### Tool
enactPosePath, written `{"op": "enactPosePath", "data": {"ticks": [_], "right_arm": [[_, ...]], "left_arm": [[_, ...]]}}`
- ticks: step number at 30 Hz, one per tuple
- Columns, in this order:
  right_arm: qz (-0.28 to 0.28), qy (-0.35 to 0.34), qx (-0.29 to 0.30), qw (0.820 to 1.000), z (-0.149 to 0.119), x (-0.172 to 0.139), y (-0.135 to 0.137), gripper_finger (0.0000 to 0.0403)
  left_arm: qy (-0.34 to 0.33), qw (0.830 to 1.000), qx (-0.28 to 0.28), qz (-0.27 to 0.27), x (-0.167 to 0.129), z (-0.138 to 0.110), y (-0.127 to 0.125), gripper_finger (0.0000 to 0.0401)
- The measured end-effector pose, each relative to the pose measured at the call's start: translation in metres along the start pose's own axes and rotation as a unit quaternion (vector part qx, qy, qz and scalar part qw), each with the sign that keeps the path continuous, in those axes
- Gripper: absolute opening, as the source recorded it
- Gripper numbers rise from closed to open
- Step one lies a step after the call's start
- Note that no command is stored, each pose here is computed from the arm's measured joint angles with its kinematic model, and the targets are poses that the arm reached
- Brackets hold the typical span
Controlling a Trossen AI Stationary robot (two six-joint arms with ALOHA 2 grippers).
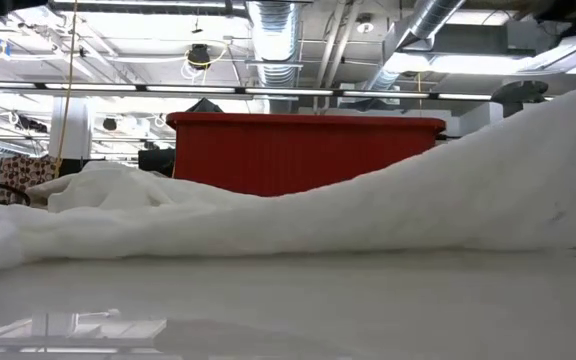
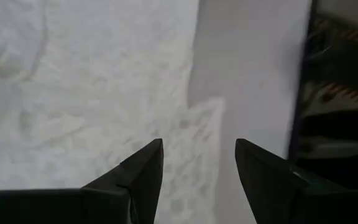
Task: Fold Laundry from Bin
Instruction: Fold the white shirt
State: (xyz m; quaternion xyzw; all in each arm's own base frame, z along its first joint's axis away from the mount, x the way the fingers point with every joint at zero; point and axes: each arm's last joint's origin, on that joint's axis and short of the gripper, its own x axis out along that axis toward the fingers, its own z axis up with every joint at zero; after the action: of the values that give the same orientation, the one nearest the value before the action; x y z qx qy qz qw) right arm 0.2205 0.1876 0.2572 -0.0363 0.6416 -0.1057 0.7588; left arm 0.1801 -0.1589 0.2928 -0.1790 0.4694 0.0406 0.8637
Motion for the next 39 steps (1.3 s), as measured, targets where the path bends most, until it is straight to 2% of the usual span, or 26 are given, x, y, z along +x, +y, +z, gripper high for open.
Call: {"op": "enactPosePath", "data": {"ticks": [6,8,13,15,17,19,21,25,27,28,30,33,36,39], "right_arm": [[-0.001,0.001,0.002,1.0,-0.001,0.0,0.0,0.0017],[-0.001,0.001,0.003,1.0,-0.001,0.0,0.0,0.0017],[0.001,0.005,0.002,1.0,-0.001,0.0,0.0,0.0017],[0.002,0.006,0.002,1.0,-0.001,0.0,0.0,0.0017],[0.003,0.007,0.002,1.0,-0.001,0.0,0.001,0.0017],[0.003,0.007,0.002,1.0,-0.001,0.0,0.001,0.0017],[0.003,0.006,0.0,1.0,-0.001,0.0,0.001,0.0017],[-0.001,0.001,0.001,1.0,-0.001,0.0,0.0,0.0017],[-0.001,0.001,0.001,1.0,-0.001,0.0,0.0,0.0017],[-0.001,0.001,0.003,1.0,-0.001,0.0,0.0,0.0017],[-0.001,0.001,0.005,1.0,-0.001,0.0,0.0,0.0017],[0.0,-0.001,0.005,1.0,0.0,0.0,0.001,0.0017],[0.0,-0.001,0.007,1.0,0.0,0.0,0.001,0.0017],[0.0,-0.001,0.01,1.0,0.0,0.0,0.001,0.0017]], "left_arm": [[0.029,0.997,0.028,0.064,0.045,-0.015,-0.018,0.0189],[0.032,0.997,0.035,0.068,0.057,-0.017,-0.023,0.0189],[0.056,0.994,0.032,0.083,0.068,-0.024,-0.025,0.0189],[0.039,0.992,-0.026,0.115,0.06,-0.027,-0.02,0.0189],[-0.007,0.981,-0.124,0.149,0.039,-0.031,-0.01,0.0189],[-0.038,0.956,-0.233,0.177,0.014,-0.035,0.004,0.0189],[-0.036,0.929,-0.311,0.195,0.002,-0.041,0.017,0.0189],[0.013,0.89,-0.409,0.2,0.011,-0.059,0.036,0.0189],[0.02,0.88,-0.445,0.164,0.023,-0.065,0.037,0.0189],[0.013,0.881,-0.454,0.131,0.028,-0.065,0.034,0.0189],[-0.02,0.898,-0.435,0.059,0.035,-0.062,0.026,0.0189],[-0.078,0.935,-0.345,-0.024,0.035,-0.046,0.009,0.0189],[-0.114,0.958,-0.261,-0.022,0.041,-0.032,0.005,0.0189],[-0.103,0.977,-0.187,0.003,0.055,-0.02,0.008,0.0189]]}}
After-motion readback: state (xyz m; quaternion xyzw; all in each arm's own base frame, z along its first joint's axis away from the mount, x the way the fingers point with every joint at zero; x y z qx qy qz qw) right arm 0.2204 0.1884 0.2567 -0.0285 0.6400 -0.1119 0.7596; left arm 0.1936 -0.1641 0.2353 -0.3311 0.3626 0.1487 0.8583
